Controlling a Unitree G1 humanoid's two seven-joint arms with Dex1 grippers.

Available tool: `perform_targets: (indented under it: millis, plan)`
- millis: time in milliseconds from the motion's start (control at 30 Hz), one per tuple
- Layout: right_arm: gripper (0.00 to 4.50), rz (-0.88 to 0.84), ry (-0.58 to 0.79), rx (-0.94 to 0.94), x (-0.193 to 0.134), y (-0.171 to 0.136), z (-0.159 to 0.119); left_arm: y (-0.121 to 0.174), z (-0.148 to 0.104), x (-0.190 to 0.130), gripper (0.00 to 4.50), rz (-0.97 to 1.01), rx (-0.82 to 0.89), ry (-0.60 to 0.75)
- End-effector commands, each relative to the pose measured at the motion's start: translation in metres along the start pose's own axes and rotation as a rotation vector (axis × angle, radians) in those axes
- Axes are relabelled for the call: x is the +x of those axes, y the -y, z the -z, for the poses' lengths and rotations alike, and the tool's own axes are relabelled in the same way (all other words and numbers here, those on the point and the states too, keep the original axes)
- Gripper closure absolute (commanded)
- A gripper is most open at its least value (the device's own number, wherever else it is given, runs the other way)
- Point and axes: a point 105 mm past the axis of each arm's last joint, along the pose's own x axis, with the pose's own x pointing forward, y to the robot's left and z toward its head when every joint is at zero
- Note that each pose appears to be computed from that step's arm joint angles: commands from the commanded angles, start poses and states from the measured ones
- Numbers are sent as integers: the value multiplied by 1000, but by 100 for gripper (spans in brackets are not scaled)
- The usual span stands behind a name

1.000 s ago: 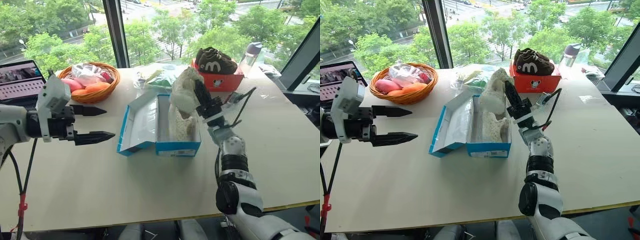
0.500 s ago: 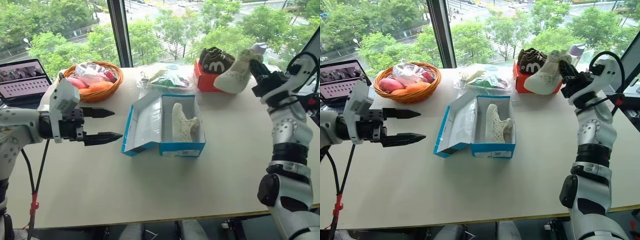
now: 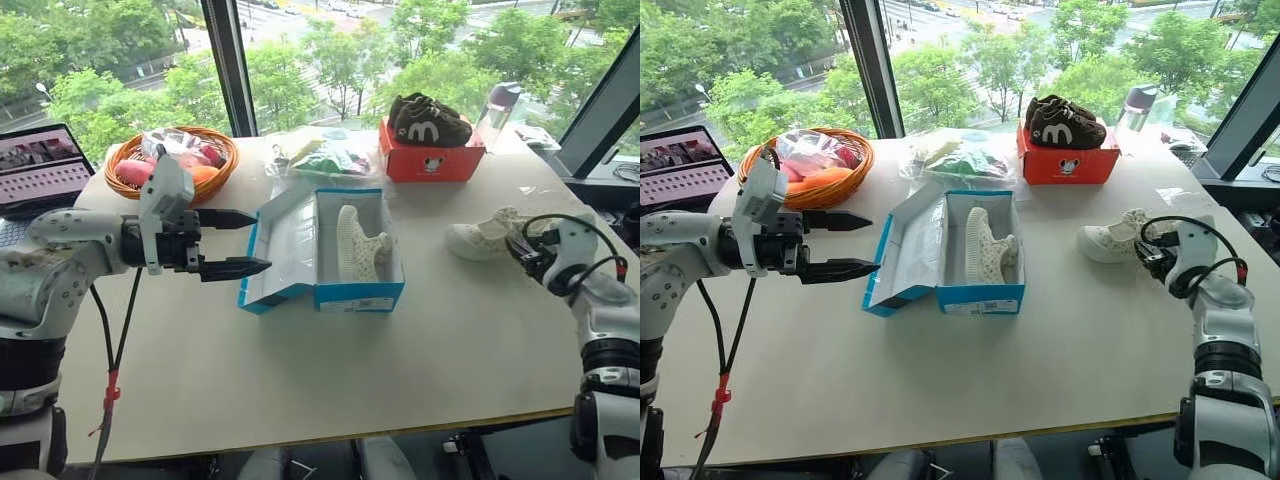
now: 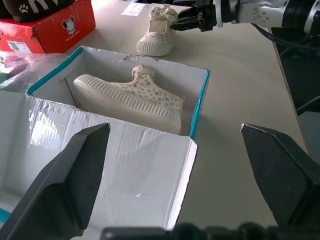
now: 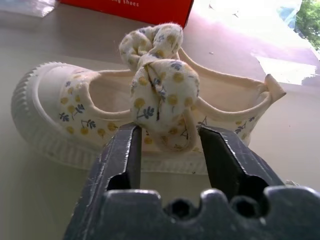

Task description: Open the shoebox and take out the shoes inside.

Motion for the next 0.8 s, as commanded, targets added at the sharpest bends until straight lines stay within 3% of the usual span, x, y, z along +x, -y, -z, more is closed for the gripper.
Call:
perform_targets:
  millis: [33,100,200,367,533,733,800]
  plan:
    - [48,-156,173,-69,-13,-16,-83,0,-8,-2,0,-6,46,22]
    - [1,-244,210,-82,-13,-36,-105,-1,-8,-1,0,-5,46,26]
    - [1,-507,179,-332,-1,-110,-117,-2,-9,2,0,-2,50,31]
    - [1,-763,185,-658,21,-185,-118,-4,-11,5,0,1,55,34]
    - [1,-926,164,-1016,39,-216,-119,-4,-11,5,0,-10,62,35]
    - [1,-1154,145,-1147,33,-235,-136,1,-6,1,0,-53,46,46]
    - [1,-1246,84,-1072,31,-238,-133,4,-4,0,0,-66,38,54]
